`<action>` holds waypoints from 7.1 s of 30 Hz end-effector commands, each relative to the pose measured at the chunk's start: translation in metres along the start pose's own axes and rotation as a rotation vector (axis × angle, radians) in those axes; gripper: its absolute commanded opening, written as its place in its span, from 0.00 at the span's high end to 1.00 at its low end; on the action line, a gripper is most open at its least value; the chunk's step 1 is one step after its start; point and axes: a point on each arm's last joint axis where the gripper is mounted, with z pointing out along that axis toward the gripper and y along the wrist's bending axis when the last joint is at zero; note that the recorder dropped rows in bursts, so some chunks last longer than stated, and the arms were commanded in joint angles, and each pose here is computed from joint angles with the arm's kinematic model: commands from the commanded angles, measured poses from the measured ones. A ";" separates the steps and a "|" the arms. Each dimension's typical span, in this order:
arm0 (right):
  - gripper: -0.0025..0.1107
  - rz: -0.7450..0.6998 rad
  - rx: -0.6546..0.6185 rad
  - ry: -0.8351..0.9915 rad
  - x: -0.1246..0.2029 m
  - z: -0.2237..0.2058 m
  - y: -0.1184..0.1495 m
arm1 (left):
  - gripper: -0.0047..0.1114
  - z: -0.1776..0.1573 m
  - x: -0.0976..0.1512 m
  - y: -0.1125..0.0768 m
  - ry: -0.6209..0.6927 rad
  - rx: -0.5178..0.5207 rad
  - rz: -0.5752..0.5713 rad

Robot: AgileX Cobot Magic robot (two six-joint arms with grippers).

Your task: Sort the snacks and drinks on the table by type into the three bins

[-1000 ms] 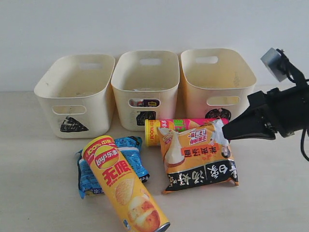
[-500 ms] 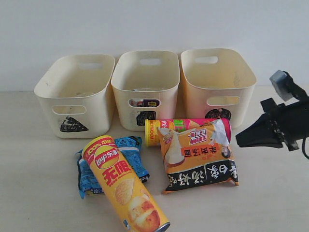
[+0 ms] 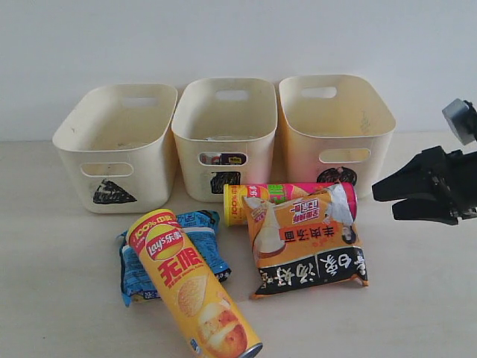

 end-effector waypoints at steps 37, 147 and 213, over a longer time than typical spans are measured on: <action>0.22 -0.083 -0.058 0.086 0.017 0.111 -0.018 | 0.92 0.000 0.001 0.000 -0.003 0.000 0.003; 0.98 -0.380 0.620 -0.468 -0.077 -0.017 0.113 | 0.92 0.000 0.001 0.000 -0.003 -0.001 0.003; 0.98 -0.382 0.633 -1.027 0.224 -0.109 0.146 | 0.92 -0.011 -0.043 0.006 -0.508 -0.014 -0.213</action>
